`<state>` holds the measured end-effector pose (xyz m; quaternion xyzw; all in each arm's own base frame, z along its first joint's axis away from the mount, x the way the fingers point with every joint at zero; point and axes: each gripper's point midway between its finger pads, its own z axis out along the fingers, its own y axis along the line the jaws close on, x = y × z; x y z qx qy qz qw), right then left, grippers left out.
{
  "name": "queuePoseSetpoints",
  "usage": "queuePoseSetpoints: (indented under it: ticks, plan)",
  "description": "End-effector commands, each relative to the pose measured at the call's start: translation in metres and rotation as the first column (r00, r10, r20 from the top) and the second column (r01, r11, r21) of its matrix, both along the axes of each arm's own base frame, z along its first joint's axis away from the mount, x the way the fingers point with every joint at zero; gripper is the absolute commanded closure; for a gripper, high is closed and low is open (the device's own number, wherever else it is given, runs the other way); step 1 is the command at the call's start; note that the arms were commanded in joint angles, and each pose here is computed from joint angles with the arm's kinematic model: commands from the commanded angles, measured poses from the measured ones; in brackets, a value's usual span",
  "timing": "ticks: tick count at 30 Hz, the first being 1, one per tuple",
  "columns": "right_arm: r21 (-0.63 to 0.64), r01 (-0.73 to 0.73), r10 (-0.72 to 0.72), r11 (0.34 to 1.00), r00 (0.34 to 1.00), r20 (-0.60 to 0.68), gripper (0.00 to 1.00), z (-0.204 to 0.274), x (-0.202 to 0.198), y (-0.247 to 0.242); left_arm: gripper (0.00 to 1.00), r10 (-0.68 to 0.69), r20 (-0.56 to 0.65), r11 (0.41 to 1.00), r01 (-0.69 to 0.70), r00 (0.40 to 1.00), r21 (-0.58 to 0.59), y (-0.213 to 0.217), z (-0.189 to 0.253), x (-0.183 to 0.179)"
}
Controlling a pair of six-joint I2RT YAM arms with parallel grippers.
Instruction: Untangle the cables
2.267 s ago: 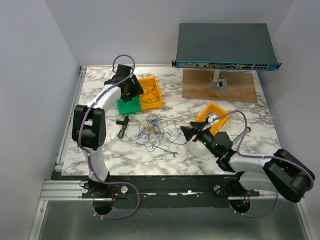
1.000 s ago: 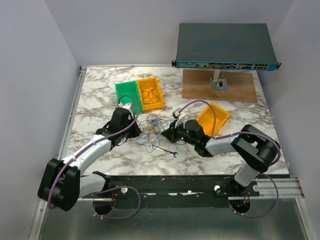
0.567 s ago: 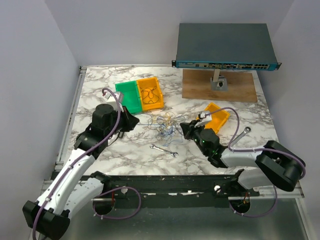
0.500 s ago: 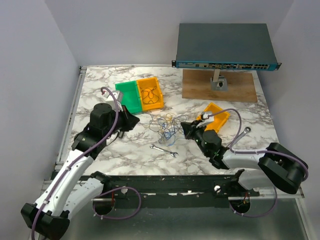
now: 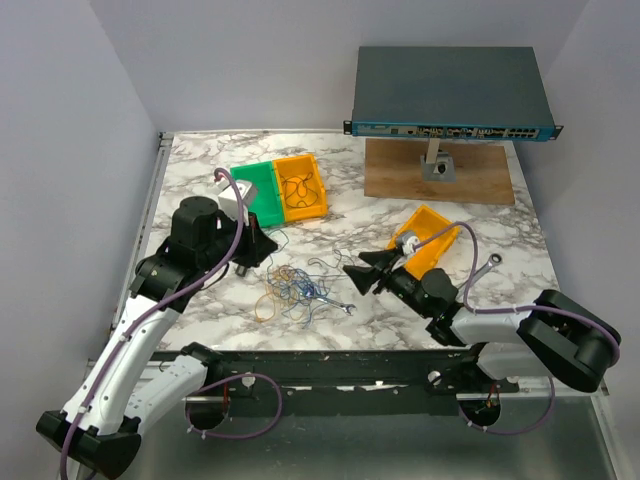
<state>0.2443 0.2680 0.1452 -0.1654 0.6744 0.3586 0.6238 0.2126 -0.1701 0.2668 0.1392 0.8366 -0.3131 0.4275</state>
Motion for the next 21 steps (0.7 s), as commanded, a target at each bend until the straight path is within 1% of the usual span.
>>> queuePoseSetpoints:
  ticks: [1, 3, 6, 9, 14, 18, 20, 21]
  plan:
    - [0.007, -0.322, 0.319, 0.947, 0.940, 0.120, 0.34, 0.023, -0.041, 0.037, 1.00, -0.105, 0.046, 0.994, 0.104, 0.993, 0.021, -0.004, -0.006, -0.013]
    - [-0.012, -0.412, 0.411, 0.911, 0.905, 0.113, 0.25, 0.020, -0.053, 0.050, 1.00, -0.143, 0.053, 0.990, 0.144, 0.988, -0.002, -0.010, -0.003, -0.017]
    - [-0.055, -0.450, 0.454, 0.891, 0.888, 0.081, 0.24, 0.011, -0.057, 0.067, 1.00, -0.166, 0.077, 0.986, 0.168, 0.983, -0.016, -0.015, 0.008, -0.020]
    - [-0.105, -0.459, 0.466, 0.882, 0.883, 0.051, 0.24, -0.002, -0.061, 0.084, 1.00, -0.187, 0.110, 0.981, 0.192, 0.976, -0.038, -0.018, 0.025, -0.023]
    - [-0.143, -0.436, 0.437, 0.889, 0.899, -0.024, 0.24, -0.023, -0.054, 0.111, 1.00, -0.237, 0.152, 0.962, 0.253, 0.960, -0.098, -0.028, 0.060, -0.033]
    - [-0.170, -0.427, 0.425, 0.888, 0.904, -0.047, 0.23, -0.037, -0.056, 0.135, 1.00, -0.262, 0.192, 0.948, 0.289, 0.946, -0.134, -0.031, 0.091, -0.040]
    - [-0.201, -0.395, 0.389, 0.897, 0.919, -0.070, 0.23, -0.050, -0.051, 0.145, 1.00, -0.280, 0.213, 0.935, 0.316, 0.936, -0.159, -0.034, 0.107, -0.046]
    - [-0.207, -0.355, 0.342, 0.911, 0.934, -0.100, 0.22, -0.058, -0.041, 0.151, 1.00, -0.303, 0.225, 0.921, 0.345, 0.926, -0.180, -0.038, 0.116, -0.051]
